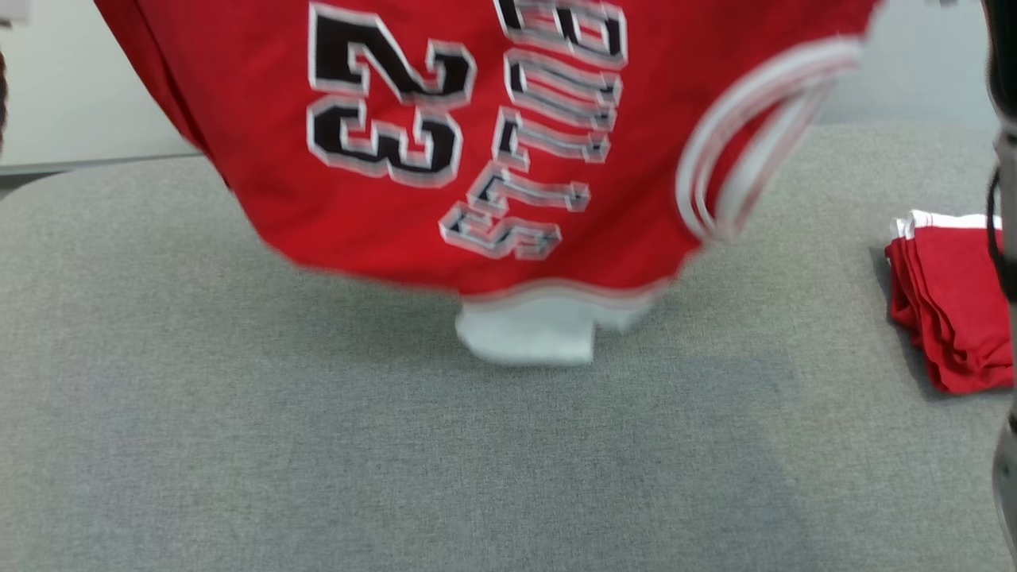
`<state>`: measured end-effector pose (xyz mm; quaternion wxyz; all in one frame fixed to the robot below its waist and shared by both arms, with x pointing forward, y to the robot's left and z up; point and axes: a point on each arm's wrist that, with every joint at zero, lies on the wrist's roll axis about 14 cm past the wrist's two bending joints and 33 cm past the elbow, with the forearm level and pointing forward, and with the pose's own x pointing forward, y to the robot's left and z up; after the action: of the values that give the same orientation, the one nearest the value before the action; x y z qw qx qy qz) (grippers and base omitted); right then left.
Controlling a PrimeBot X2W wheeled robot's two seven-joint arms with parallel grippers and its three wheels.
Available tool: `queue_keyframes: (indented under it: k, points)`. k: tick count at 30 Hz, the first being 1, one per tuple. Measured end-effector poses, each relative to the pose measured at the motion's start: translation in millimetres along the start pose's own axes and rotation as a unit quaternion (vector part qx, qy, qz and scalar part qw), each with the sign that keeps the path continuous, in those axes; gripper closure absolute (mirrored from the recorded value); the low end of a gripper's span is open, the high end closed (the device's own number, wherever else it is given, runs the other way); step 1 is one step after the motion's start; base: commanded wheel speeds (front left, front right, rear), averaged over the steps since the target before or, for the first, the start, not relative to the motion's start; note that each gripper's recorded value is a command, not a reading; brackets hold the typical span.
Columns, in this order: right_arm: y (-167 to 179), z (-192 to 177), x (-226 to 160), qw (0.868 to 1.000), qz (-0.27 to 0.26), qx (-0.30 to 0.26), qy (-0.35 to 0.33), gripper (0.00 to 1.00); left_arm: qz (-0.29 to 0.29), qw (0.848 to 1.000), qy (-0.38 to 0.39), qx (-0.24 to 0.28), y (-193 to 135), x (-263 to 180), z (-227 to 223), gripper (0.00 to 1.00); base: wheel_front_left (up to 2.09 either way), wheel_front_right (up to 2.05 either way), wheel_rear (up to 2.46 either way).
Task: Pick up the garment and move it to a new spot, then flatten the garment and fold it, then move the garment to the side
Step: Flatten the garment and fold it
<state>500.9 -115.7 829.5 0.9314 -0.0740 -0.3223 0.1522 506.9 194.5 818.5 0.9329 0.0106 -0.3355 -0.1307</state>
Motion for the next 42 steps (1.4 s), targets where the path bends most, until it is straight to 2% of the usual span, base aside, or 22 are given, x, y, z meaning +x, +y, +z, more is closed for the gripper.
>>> queue_keyframes:
  k: [8, 12, 15, 20, 21, 22, 26, 30, 36, 42]
  points:
    - [2.8, -12.2, 53.6, 1.000, -0.004, 0.023, -0.008, 1.00, 0.033, 0.999, 0.037, -0.017, 20.5, 25.9, -35.6, 1.00, 0.00, 0.00, 0.00]
    - [23.1, -61.5, 52.9, 0.998, 0.007, 0.049, 0.046, 1.00, 0.054, 0.991, 0.113, -0.045, 24.8, 6.2, -93.3, 1.00, 0.00, 0.00, 0.00]
    - [30.1, -106.6, 39.0, 0.992, 0.002, 0.072, 0.100, 1.00, 0.080, 0.977, 0.184, -0.076, 26.8, -26.1, -147.6, 1.00, 0.00, 0.00, 0.00]
    - [48.2, -195.0, -11.9, 0.973, -0.004, 0.112, 0.203, 1.00, 0.121, 0.937, 0.299, -0.135, 16.5, -91.6, -231.9, 1.00, 0.00, 0.00, 0.00]
    - [48.2, -195.0, -11.9, 0.973, -0.004, 0.112, 0.203, 1.00, 0.121, 0.937, 0.299, -0.135, 16.5, -91.6, -231.9, 1.00, 0.00, 0.00, 0.00]
    - [53.8, -209.3, -23.6, 0.968, -0.004, 0.125, 0.218, 1.00, 0.132, 0.928, 0.312, -0.153, 12.6, -103.7, -244.7, 1.00, 0.00, 0.00, 0.00]
    - [86.7, -266.2, -85.7, 0.939, 0.000, 0.178, 0.293, 1.00, 0.166, 0.885, 0.384, -0.203, -6.9, -167.0, -292.1, 1.00, 0.00, 0.00, 0.00]
    - [115.7, -289.9, -140.8, 0.915, -0.010, 0.236, 0.329, 1.00, 0.221, 0.850, 0.406, -0.253, -15.0, -222.0, -309.2, 1.00, 0.00, 0.00, 0.00]
    - [141.0, -282.0, -221.1, 0.894, -0.025, 0.269, 0.357, 1.00, 0.238, 0.830, 0.433, -0.258, -20.3, -285.6, -299.7, 1.00, 0.00, 0.00, 0.00]
    - [145.9, -243.4, -284.3, 0.890, -0.055, 0.283, 0.354, 1.00, 0.216, 0.831, 0.457, -0.231, -29.0, -339.5, -273.2, 1.00, 0.00, 0.00, 0.00]
